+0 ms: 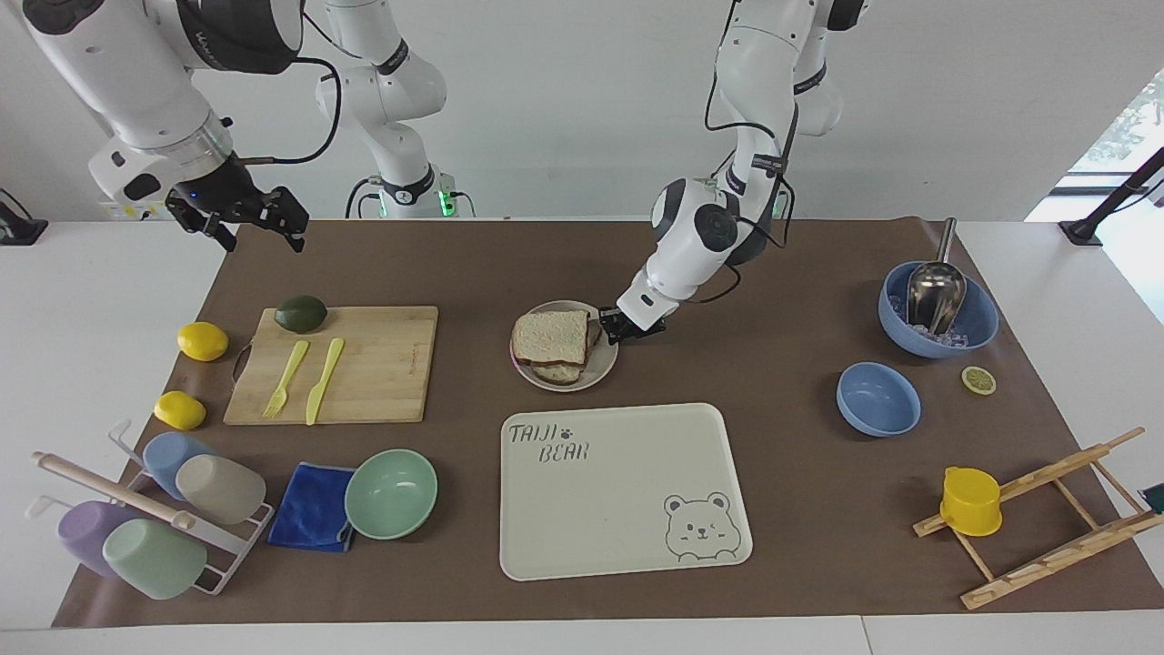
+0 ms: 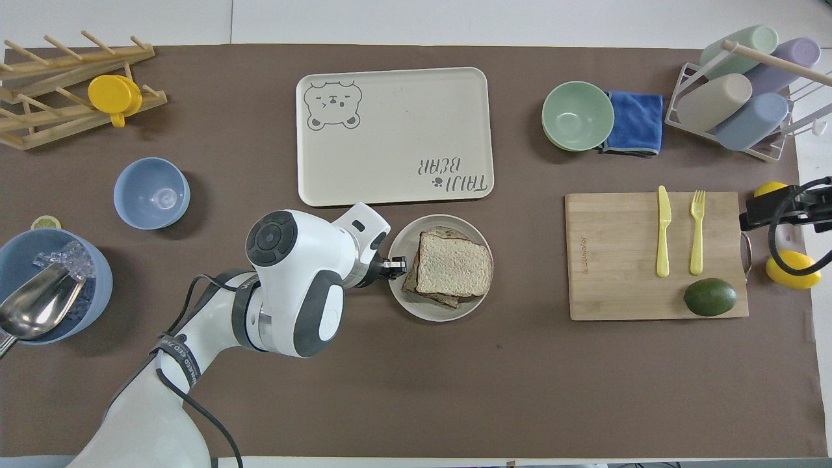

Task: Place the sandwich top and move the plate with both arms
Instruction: 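Slide the plate with the left gripper onto the cream tray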

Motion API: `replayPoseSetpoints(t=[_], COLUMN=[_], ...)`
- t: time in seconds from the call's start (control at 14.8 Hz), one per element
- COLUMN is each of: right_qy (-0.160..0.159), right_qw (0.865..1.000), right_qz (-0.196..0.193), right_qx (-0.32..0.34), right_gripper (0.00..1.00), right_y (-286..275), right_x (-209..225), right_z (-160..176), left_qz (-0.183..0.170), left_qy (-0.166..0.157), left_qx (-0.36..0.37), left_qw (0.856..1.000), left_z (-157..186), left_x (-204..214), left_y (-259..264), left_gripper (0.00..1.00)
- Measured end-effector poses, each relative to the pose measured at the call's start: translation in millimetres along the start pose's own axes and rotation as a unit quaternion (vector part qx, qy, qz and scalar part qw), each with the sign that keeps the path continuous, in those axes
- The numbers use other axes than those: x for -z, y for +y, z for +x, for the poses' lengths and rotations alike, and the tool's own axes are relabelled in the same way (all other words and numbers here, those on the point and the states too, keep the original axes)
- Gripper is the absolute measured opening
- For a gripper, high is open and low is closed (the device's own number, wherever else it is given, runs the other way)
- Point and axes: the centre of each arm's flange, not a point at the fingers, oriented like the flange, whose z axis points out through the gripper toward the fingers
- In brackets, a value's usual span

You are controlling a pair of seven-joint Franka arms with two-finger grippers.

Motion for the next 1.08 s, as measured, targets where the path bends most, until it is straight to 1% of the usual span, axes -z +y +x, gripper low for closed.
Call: replayPoseSetpoints(t=[0.14,0.27,0.47,0.61,0.75,0.88,1.08], right_qy=[0.002,0.003,0.003,0.002,0.001,0.001,0.001], right_qw=[1.000,1.000,1.000,1.000,1.000,1.000,1.000], right_qz=[-0.001,-0.001,-0.001,-0.002,-0.002,-0.002,-0.002], right_qx=[0.001,0.001,0.002,0.004,0.004,0.004,0.004], right_gripper=[1.00,1.00,1.00,1.00,1.00,1.00,1.00], right_y=[-1,-1,-2,-4,-5,-4,-4], right_x=[2,2,3,2,2,2,2], right_z=[0,0,0,0,0,0,0], left_qz=[-0.008,-0.014,-0.039,-0.058,-0.069,-0.072,-0.072], left_qy=[-0.002,-0.006,-0.011,0.005,0.024,0.027,0.028], left_qx=[0.011,0.021,0.041,0.061,0.078,0.092,0.132], left_qw=[1.000,1.000,0.998,0.996,0.994,0.993,0.988], left_z=[2,11,46,74,97,123,175], left_x=[3,19,78,122,147,151,134], left_y=[-2,-7,-17,-23,-32,-42,-53], left_gripper=[0.04,0.04,0.04,0.04,0.04,0.04,0.04])
